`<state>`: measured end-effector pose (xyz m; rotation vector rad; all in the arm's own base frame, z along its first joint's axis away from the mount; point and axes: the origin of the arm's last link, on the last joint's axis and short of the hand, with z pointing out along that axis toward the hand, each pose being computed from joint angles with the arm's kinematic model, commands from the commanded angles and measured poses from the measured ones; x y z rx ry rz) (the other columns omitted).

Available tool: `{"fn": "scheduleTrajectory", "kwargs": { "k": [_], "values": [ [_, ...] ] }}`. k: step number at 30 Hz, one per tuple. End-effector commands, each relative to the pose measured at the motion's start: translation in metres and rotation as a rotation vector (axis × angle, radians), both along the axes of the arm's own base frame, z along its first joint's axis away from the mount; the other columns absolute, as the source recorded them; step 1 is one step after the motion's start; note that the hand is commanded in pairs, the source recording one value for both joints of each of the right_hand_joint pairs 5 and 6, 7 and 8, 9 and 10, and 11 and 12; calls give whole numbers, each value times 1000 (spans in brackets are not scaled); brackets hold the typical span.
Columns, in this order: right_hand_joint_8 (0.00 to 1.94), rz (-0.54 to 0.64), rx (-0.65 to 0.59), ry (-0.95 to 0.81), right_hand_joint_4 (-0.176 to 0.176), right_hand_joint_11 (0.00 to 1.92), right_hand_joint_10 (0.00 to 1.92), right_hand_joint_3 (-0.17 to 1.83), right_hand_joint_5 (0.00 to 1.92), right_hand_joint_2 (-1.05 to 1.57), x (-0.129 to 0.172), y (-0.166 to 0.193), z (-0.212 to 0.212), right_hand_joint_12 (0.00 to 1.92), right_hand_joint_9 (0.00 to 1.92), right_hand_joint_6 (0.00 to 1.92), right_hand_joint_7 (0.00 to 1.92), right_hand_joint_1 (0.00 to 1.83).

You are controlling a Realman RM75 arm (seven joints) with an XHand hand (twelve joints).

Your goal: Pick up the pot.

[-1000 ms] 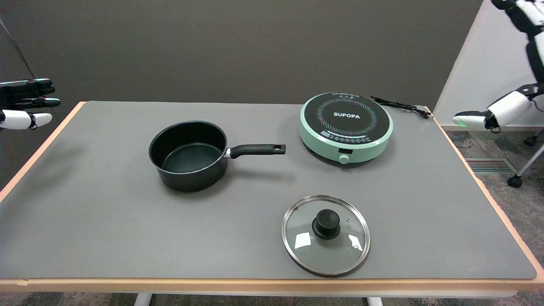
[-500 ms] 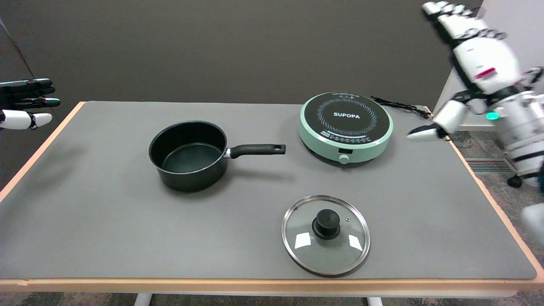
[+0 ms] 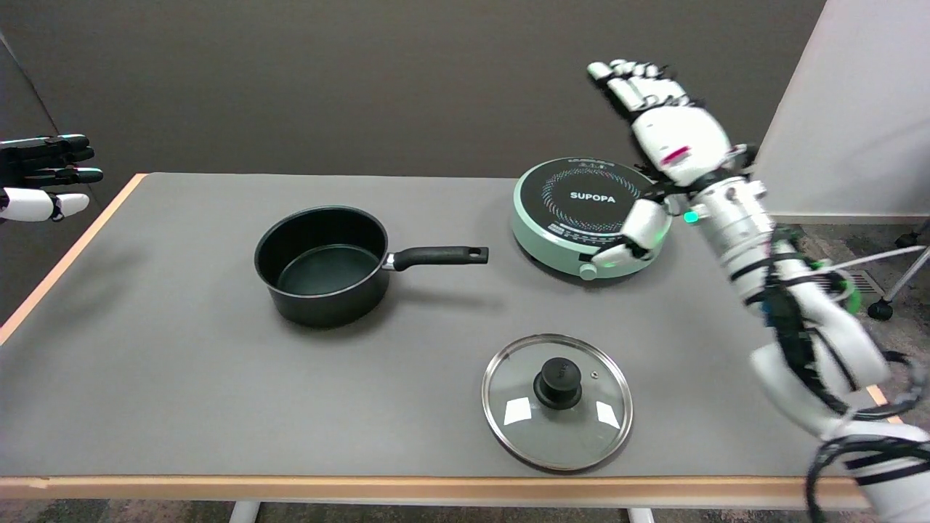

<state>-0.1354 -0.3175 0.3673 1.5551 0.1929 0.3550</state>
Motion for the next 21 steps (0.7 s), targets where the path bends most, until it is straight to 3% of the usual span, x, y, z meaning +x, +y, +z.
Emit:
{"fn": "scheduleTrajectory", "kwargs": {
  "k": [1,21],
  "values": [
    [49,-127,42,58,72,49,49,877,49,-654,-33,-49,-111,49,49,49,49,1149],
    [46,-282,62,158,13,46,46,834,46,-674,-63,-74,-229,46,46,46,46,1169]
  ]
}}
